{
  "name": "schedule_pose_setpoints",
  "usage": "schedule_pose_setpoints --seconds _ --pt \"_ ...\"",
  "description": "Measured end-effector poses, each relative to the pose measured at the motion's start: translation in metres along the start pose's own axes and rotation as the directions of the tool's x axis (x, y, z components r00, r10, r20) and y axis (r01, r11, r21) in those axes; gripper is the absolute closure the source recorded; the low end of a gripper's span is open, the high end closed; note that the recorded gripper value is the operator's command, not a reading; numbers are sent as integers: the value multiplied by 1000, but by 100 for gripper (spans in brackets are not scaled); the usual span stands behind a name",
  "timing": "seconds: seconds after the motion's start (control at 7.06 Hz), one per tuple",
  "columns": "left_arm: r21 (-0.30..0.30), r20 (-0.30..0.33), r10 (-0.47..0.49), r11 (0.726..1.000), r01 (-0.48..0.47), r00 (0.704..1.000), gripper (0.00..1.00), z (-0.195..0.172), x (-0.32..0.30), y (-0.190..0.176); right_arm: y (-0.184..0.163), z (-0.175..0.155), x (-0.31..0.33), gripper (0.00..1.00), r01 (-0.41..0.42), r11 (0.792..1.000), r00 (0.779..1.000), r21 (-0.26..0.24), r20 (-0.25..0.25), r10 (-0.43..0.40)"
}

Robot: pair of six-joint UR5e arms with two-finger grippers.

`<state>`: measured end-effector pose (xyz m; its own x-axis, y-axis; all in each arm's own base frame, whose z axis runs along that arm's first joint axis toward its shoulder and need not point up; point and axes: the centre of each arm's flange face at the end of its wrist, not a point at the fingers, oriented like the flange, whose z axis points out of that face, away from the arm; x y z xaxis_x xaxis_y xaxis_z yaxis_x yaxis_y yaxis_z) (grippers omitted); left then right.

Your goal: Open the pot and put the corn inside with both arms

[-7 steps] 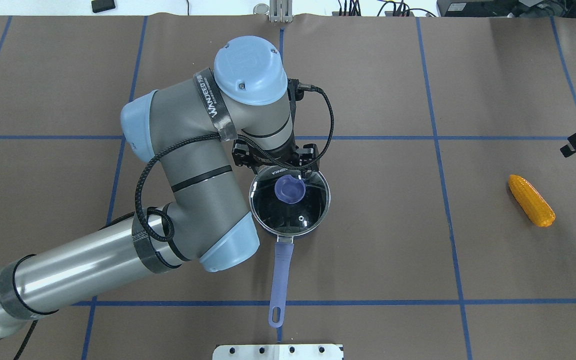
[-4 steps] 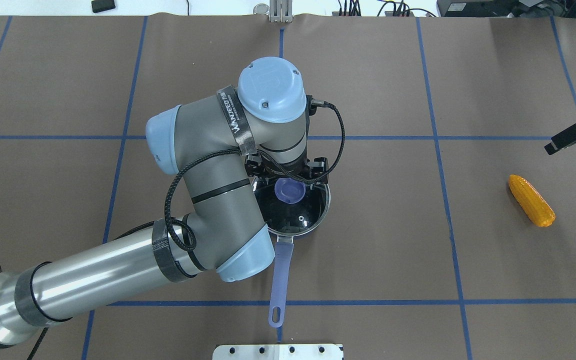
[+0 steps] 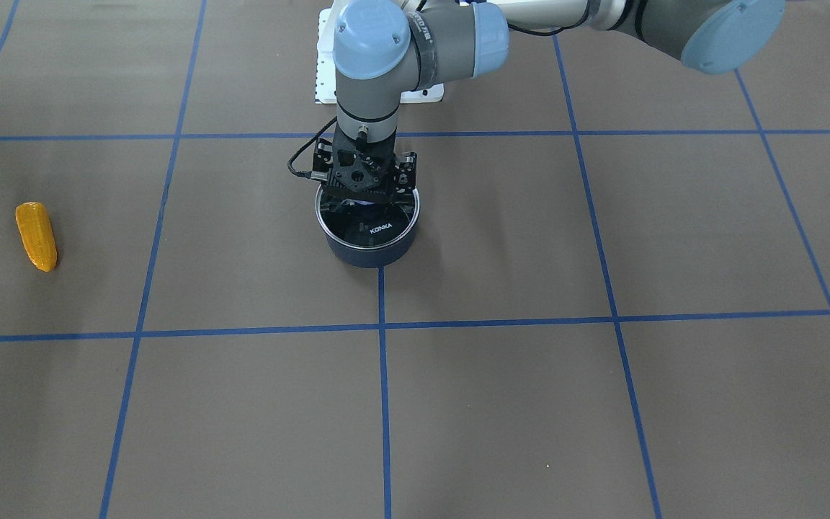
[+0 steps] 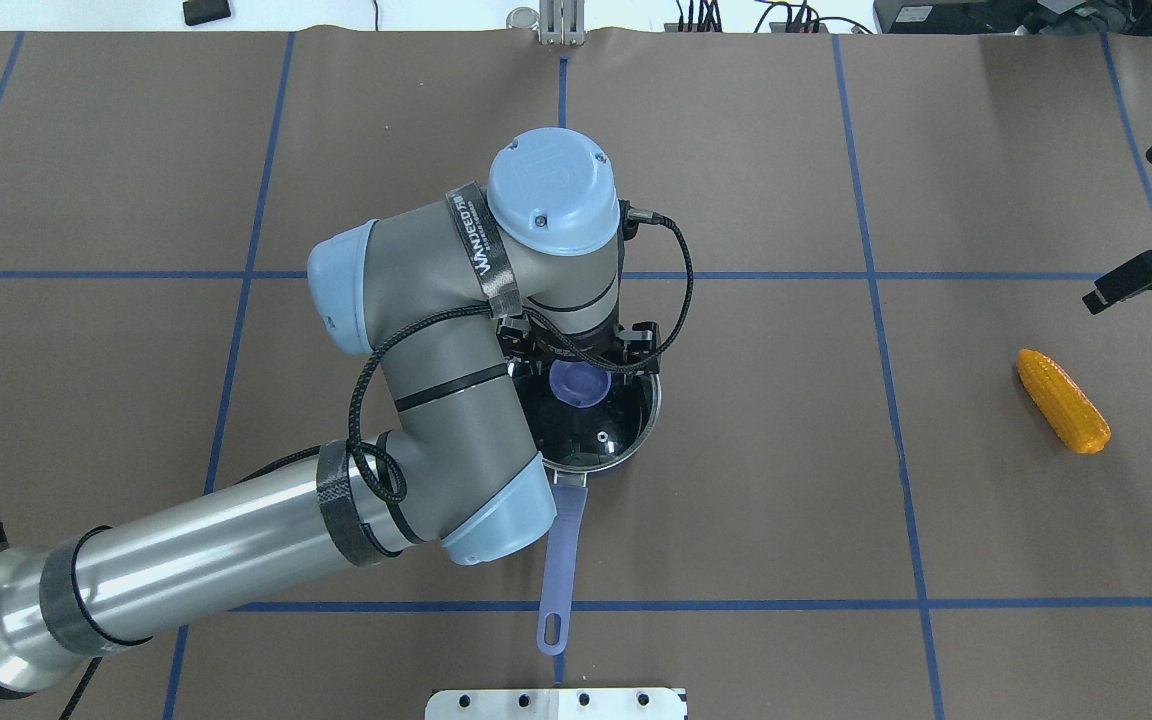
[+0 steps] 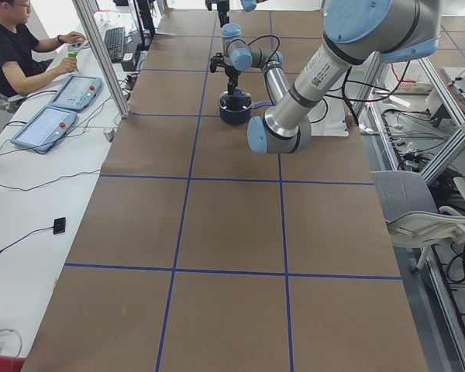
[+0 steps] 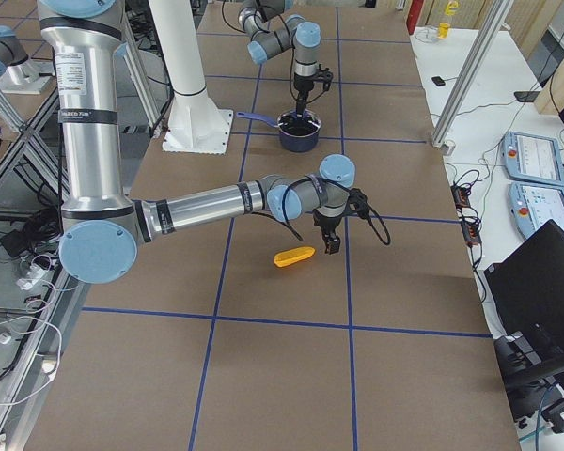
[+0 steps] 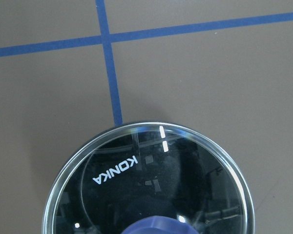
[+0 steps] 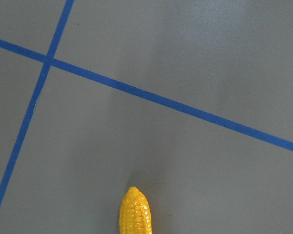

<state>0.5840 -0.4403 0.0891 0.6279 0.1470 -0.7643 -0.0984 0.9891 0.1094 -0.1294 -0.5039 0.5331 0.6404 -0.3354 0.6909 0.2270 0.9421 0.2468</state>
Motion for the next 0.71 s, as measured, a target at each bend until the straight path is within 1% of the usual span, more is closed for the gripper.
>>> schedule_pose_setpoints --seconds 0.14,0.42,0.57,0.71 --pt "-1 0 -1 1000 1 1000 18 1 0 0 1 1 0 0 2 1000 1000 -2 0 -2" --pt "-3 3 -4 1000 4 1000 21 2 -1 0 2 4 -1 0 9 1000 1000 -8 1 -9" --pt "-6 6 -5 1000 5 1000 25 4 -1 0 2 4 -2 0 12 1000 1000 -9 2 -12" --pt "-7 7 -5 1000 5 1000 32 5 -1 0 2 4 -2 0 15 1000 1000 -9 2 -15"
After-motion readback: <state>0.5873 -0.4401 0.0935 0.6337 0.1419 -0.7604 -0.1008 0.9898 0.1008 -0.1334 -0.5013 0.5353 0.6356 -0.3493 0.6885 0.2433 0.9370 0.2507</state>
